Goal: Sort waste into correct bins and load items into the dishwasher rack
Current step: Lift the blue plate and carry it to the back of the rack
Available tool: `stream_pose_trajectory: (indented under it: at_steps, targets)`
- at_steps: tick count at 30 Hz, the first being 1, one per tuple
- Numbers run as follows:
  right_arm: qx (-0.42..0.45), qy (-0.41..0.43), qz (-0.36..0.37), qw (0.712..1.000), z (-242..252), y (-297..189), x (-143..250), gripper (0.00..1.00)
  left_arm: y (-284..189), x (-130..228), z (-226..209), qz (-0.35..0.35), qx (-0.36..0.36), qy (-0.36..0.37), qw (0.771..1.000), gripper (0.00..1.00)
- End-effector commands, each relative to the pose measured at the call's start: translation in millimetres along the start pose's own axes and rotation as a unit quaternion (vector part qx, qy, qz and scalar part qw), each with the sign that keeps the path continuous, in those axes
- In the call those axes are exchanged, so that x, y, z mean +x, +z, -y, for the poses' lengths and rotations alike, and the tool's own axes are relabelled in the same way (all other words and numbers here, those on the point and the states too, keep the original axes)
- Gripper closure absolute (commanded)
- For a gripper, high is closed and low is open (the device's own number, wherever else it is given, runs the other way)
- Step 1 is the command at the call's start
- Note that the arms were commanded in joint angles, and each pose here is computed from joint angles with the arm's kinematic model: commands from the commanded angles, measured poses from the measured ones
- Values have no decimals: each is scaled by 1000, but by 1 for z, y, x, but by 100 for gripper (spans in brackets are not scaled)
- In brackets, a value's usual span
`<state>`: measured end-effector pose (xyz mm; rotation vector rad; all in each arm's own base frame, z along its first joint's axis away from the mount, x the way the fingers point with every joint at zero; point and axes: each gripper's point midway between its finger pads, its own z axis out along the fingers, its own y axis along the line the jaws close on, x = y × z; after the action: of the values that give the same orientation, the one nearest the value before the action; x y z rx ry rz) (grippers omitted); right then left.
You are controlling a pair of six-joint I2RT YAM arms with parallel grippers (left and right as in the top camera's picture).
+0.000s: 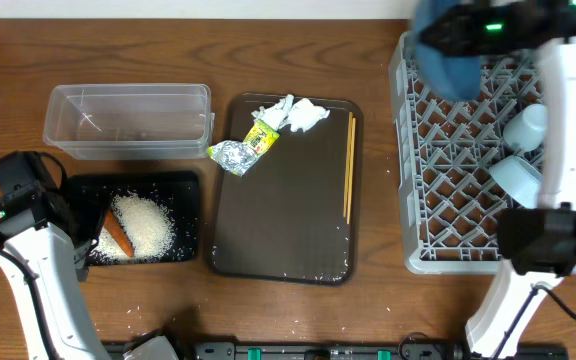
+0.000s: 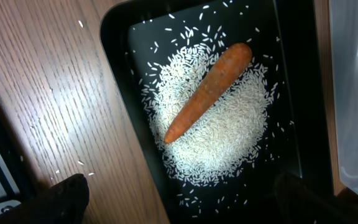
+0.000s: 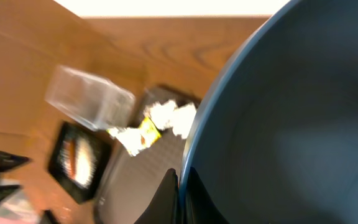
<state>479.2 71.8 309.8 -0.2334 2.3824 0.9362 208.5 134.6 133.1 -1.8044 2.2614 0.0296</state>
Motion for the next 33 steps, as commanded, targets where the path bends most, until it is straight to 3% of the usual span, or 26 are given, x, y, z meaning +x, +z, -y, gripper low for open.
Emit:
stream_pose_trajectory:
  at_steps: [1, 8, 16, 21, 33]
  targets:
    - [-165, -24, 46, 985, -9, -22, -11, 99, -1, -2, 0, 0, -1, -9, 1000, 2]
    - [-310, -2, 101, 946, 27, -27, -19, 99, -1, -2, 0, 0, -1, -9, 1000, 2]
    - [-327, 53, 79, 940, 61, 10, -8, 99, -1, -2, 0, 0, -1, -9, 1000, 2]
    - [-315, 52, 82, 944, 72, 11, -8, 99, -1, -2, 0, 0, -1, -9, 1000, 2]
    - [-169, 183, 65, 966, 135, 5, -7, 99, -1, -2, 0, 0, -1, -9, 1000, 2]
